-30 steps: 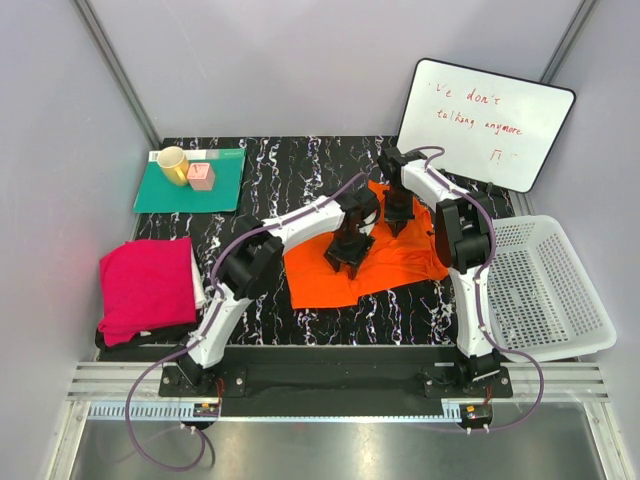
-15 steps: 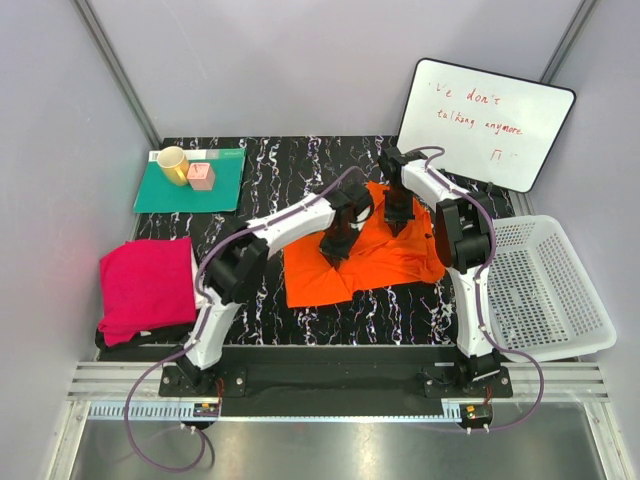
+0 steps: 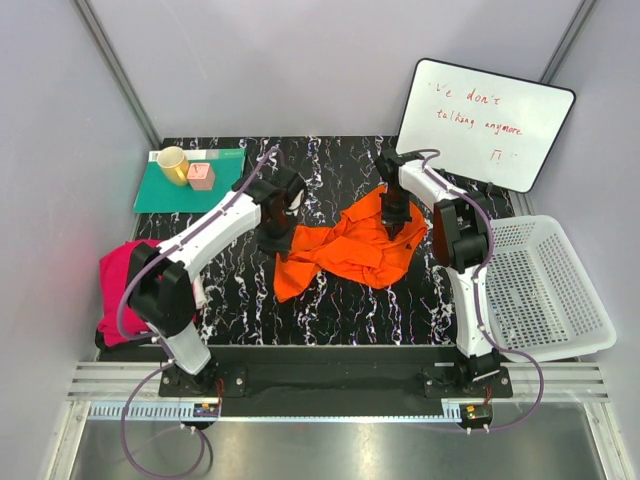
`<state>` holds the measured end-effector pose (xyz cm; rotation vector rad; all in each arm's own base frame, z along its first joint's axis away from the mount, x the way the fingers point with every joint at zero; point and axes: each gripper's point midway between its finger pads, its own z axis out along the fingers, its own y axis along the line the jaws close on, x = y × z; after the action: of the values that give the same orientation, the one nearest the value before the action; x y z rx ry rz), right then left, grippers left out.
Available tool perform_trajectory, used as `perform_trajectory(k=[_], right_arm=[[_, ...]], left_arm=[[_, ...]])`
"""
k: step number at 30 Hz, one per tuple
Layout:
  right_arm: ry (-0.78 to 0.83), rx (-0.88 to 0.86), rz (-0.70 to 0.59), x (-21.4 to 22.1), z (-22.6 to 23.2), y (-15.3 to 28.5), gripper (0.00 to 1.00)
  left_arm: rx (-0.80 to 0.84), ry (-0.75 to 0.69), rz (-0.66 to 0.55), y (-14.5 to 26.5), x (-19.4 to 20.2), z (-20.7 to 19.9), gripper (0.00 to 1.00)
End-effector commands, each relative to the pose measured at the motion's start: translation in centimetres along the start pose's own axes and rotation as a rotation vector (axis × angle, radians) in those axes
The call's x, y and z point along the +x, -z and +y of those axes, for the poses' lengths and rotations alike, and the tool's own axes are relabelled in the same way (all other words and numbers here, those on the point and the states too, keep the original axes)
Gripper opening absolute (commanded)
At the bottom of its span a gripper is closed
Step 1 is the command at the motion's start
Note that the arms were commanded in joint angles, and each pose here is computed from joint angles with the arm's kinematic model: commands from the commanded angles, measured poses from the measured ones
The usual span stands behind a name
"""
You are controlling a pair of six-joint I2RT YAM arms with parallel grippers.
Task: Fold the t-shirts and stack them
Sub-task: Flatten out the tshirt
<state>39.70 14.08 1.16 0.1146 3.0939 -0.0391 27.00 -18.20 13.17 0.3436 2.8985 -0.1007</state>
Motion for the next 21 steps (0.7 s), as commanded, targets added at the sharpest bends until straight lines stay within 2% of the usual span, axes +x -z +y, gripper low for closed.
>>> perform_trajectory(k=[1, 4, 5, 10, 21], right_arm=[[0.012, 0.092, 0.009, -0.8, -2.5, -2.7, 0.0], [0.015, 0.096, 0.011, -0.9, -2.8, -2.7, 0.0], [0.015, 0.097, 0.011, -1.0, -2.9, -2.6, 0.0], [0.016, 0.114, 0.005, -1.4, -3.6, -2.6, 0.0], [-0.021, 0.233, -0.046, -2.8, -7.8, -0.7, 0.0]], left_arm=[[-0.004, -0.016, 0.076, -1.2, 2.6, -0.1, 0.26], [-0.026, -0.018, 0.111, -1.9, 3.6, 0.4, 0.03], [-0.05, -0.015, 0.118, -2.0, 4.1, 0.9, 0.0], [-0.117, 0.018, 0.152, -2.3, 6.4, 3.0, 0.0], [-0.388, 0.314, 0.146, -0.5, 8.4, 13.3, 0.0]])
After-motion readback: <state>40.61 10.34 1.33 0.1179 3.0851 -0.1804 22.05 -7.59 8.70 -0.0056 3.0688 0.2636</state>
